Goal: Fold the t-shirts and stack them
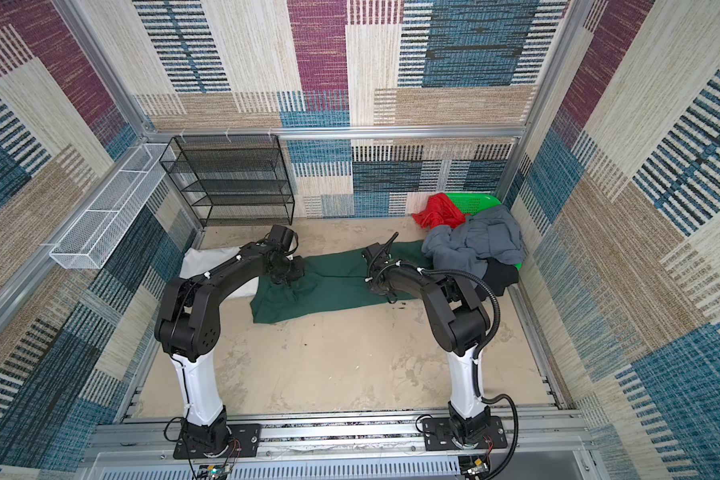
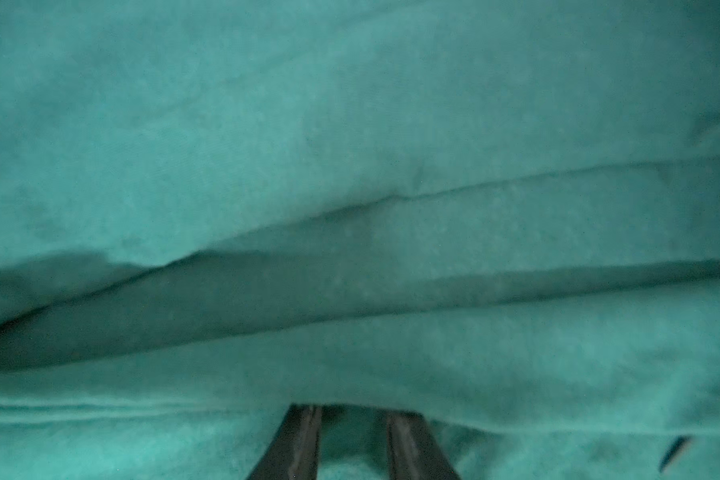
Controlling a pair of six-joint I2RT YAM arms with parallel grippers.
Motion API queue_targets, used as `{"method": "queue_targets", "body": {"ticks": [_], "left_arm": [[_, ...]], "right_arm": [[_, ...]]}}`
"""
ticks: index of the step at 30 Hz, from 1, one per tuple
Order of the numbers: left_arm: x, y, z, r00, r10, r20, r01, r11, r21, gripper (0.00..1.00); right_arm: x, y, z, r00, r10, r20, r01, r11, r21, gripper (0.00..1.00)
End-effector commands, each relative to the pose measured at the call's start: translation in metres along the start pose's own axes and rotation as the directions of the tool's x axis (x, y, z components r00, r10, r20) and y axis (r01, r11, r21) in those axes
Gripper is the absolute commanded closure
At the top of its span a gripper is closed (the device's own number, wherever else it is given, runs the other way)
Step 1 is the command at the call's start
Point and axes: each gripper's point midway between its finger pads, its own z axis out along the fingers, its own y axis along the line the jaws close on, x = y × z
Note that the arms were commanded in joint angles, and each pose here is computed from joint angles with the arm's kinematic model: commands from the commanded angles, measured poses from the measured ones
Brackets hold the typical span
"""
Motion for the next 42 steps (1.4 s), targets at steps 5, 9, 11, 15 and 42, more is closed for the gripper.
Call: {"method": "queue_targets", "body": {"ticks": [5, 9, 11, 15, 42], "left_arm": [[-0.012, -0.001, 0.001, 0.999, 0.014, 0.029, -0.014, 1.0, 0.007, 1.0], [-0.027, -0.01, 0.001, 0.999, 0.031, 0.032, -0.031, 0.999, 0.024, 1.0], [-0.035, -0.016, 0.004, 0.998, 0.05, 0.024, -0.051, 0.998, 0.028, 1.0], [-0.052, -0.027, 0.012, 0.994, 0.104, 0.02, -0.105, 0.994, 0.043, 0.7], [0.027, 0.013, -0.049, 0.975, 0.191, 0.114, -0.184, 0.98, -0.071, 0.38]], "right_arm": [[0.017, -0.005, 0.001, 0.997, -0.027, -0.072, 0.028, 1.0, 0.006, 0.76], [0.033, 0.001, 0.007, 0.994, -0.029, -0.107, 0.025, 0.999, -0.042, 0.77], [0.039, 0.001, 0.006, 0.993, -0.021, -0.118, 0.015, 0.998, -0.056, 0.78], [0.051, -0.001, 0.003, 0.992, -0.01, -0.13, 0.001, 0.998, -0.069, 0.78], [0.056, -0.001, -0.011, 0.992, -0.003, -0.128, -0.011, 0.994, -0.108, 0.77]]}}
